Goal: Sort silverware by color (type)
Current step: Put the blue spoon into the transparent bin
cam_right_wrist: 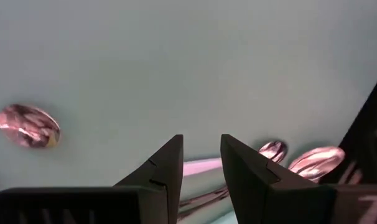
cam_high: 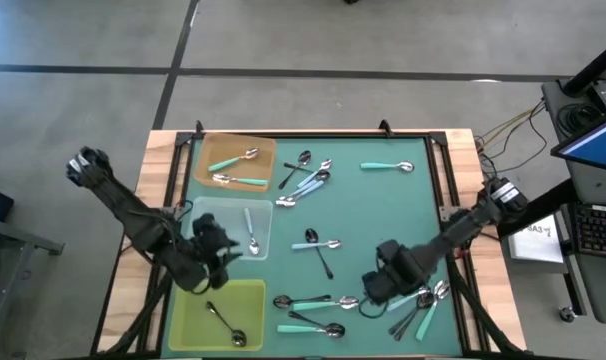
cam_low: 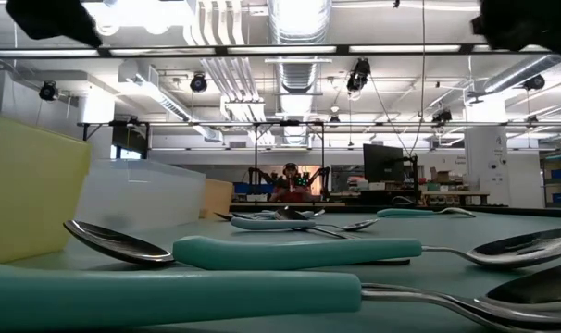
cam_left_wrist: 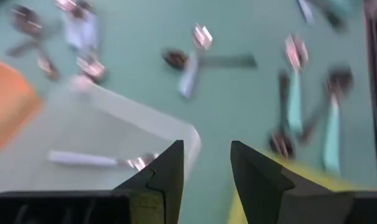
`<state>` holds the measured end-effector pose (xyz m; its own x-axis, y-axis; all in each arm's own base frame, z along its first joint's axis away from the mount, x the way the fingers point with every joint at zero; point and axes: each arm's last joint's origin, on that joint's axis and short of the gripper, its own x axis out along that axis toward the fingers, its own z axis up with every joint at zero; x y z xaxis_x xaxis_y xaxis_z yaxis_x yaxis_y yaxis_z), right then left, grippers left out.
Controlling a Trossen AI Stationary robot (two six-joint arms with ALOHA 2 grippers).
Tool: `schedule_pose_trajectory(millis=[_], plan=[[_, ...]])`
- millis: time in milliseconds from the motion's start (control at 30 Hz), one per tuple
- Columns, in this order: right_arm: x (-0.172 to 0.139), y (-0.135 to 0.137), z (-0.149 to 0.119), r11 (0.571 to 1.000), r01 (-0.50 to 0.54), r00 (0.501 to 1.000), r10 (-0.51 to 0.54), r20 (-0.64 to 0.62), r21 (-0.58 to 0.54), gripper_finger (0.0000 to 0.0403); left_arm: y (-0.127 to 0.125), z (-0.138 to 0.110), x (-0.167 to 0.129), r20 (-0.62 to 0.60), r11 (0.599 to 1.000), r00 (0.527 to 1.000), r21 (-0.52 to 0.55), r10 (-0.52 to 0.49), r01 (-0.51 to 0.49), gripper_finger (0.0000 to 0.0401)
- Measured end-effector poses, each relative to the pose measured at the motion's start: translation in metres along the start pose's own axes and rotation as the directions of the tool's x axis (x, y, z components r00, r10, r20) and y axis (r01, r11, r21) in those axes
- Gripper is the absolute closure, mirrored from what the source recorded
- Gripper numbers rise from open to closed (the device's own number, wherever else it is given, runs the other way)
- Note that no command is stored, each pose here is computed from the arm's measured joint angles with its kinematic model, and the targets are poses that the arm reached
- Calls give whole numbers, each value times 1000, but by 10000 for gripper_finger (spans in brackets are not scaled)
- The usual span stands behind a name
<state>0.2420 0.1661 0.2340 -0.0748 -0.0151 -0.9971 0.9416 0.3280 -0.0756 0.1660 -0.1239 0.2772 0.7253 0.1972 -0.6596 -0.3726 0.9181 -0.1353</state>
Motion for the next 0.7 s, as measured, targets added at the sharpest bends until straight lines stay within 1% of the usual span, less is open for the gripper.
schedule_pose_trajectory(millis=[67, 133, 167, 233, 267, 300, 367, 400, 500, 600, 700], plan=[[1, -1, -11, 999, -21, 1000, 21, 10, 35, 305, 3, 4, -2, 63, 998, 997, -49, 37, -34, 287], [1, -3, -22, 999, -40, 999, 40, 7, 12, 305, 6, 6, -3, 112, 995, 992, -77, 66, -58, 287], [1, -4, -27, 998, -51, 999, 51, 7, -31, 306, 7, 7, -4, 131, 994, 988, -84, 78, -67, 287], [1, -4, -37, 982, -85, 996, 87, 4, -171, 309, 8, 8, -4, 153, 993, 984, -82, 91, -79, 287], [1, -5, -42, 960, -97, 995, 101, 3, -262, 309, 8, 9, -4, 157, 994, 983, -77, 95, -84, 287], [2, -6, -46, 930, -101, 994, 110, 4, -353, 310, 8, 9, -4, 161, 993, 982, -73, 99, -88, 287], [4, -7, -53, 850, -88, 993, 114, 19, -520, 309, 9, 10, -4, 164, 993, 981, -71, 101, -90, 287], [6, -7, -55, 800, -79, 993, 116, 24, -595, 309, 9, 10, -4, 165, 993, 981, -72, 101, -90, 287], [12, -6, -61, 615, -40, 993, 109, 35, -788, 311, 8, 10, -4, 170, 993, 981, -82, 93, -80, 287], [20, -1, -67, 426, -18, 993, 112, 33, -905, 311, 6, 12, -4, 181, 993, 980, -106, 77, -59, 287], [30, 6, -71, 268, 0, 993, 115, 32, -963, 307, 3, 14, -4, 199, 990, 978, -136, 56, -29, 287]])
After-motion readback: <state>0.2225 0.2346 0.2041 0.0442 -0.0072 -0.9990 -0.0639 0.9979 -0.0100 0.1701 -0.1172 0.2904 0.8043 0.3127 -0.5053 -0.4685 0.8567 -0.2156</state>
